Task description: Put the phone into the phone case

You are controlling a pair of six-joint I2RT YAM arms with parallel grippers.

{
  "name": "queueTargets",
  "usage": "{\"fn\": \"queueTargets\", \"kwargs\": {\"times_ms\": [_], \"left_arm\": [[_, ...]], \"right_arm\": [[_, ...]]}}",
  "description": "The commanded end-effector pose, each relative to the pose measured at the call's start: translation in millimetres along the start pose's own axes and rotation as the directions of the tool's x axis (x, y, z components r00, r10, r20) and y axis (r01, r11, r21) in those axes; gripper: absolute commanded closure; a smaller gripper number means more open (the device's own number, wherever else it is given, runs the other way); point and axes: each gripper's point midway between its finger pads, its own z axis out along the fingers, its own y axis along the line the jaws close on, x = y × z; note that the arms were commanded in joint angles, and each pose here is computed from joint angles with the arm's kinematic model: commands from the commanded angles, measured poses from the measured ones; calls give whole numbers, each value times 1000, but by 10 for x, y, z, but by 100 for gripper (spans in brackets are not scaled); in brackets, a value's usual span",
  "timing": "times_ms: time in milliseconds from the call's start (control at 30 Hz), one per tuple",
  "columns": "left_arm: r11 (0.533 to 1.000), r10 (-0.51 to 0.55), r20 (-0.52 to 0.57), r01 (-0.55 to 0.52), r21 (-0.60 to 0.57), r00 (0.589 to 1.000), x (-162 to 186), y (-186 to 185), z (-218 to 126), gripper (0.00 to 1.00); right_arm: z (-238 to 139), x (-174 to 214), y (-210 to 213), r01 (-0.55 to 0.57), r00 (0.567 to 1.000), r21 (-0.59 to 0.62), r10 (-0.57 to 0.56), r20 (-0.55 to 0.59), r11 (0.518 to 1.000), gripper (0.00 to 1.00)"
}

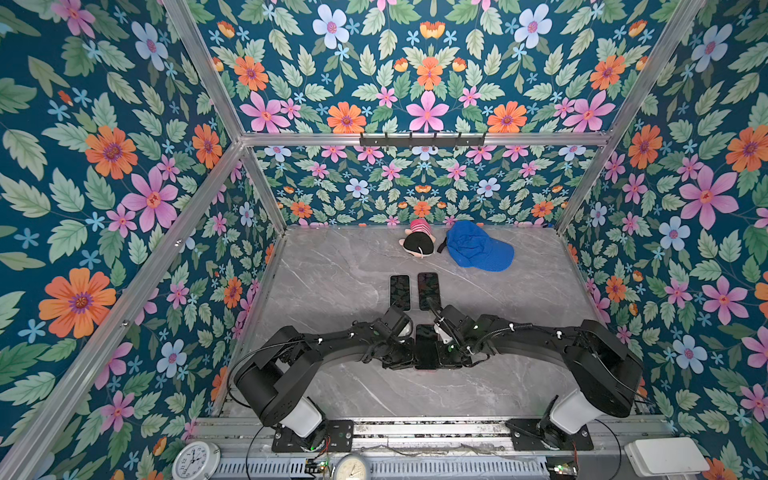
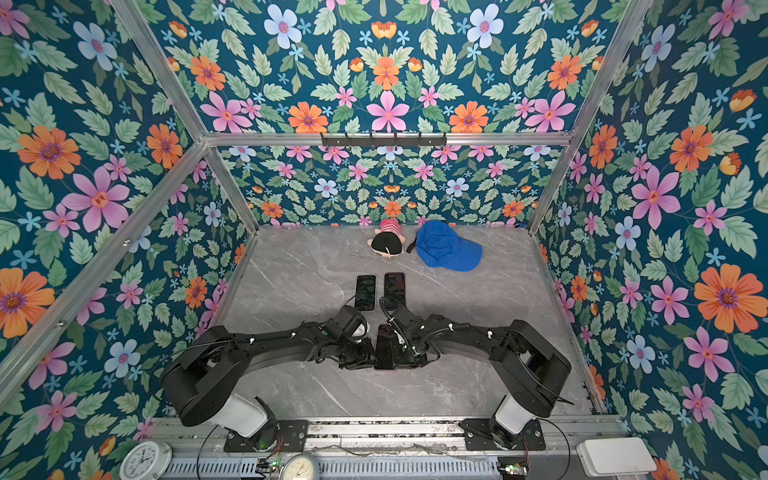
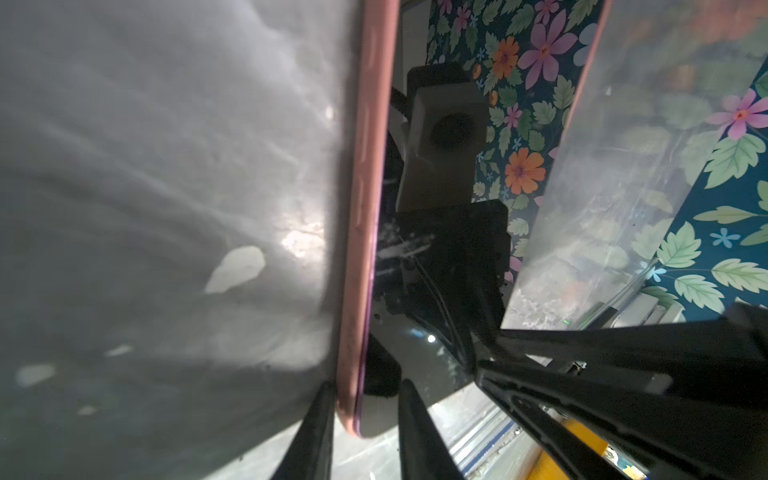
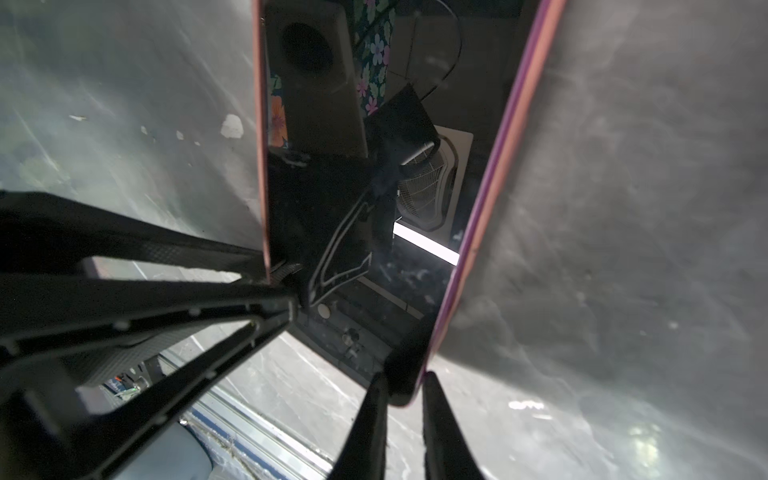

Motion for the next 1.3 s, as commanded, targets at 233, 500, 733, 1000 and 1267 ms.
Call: {"fn": "queueTargets", "kwargs": {"times_ms": [233, 500, 733, 1000, 1267], "left_arm": [[999, -18, 5, 18, 26, 1000, 16, -7, 29, 80], [999, -17, 7, 17, 28, 1000, 23, -2, 21, 81], [1000, -12, 12, 12, 12, 1000, 32, 19, -18, 80], [1000, -6, 17, 6, 0, 1000, 22, 21, -41, 75], [1000, -7, 16, 7, 17, 1000, 15, -3, -18, 75]], "right_arm": [[72, 21, 73, -6, 1000, -18, 6, -25, 1000, 88], [68, 26, 18, -11, 1000, 15, 12, -26, 1000, 90], [-136, -33, -43, 6, 1000, 82, -8, 28, 997, 79], [-81, -71, -70, 9, 999, 100, -12, 30, 995, 58], [17, -63, -40, 8, 1000, 71, -9, 13, 997, 62]]}}
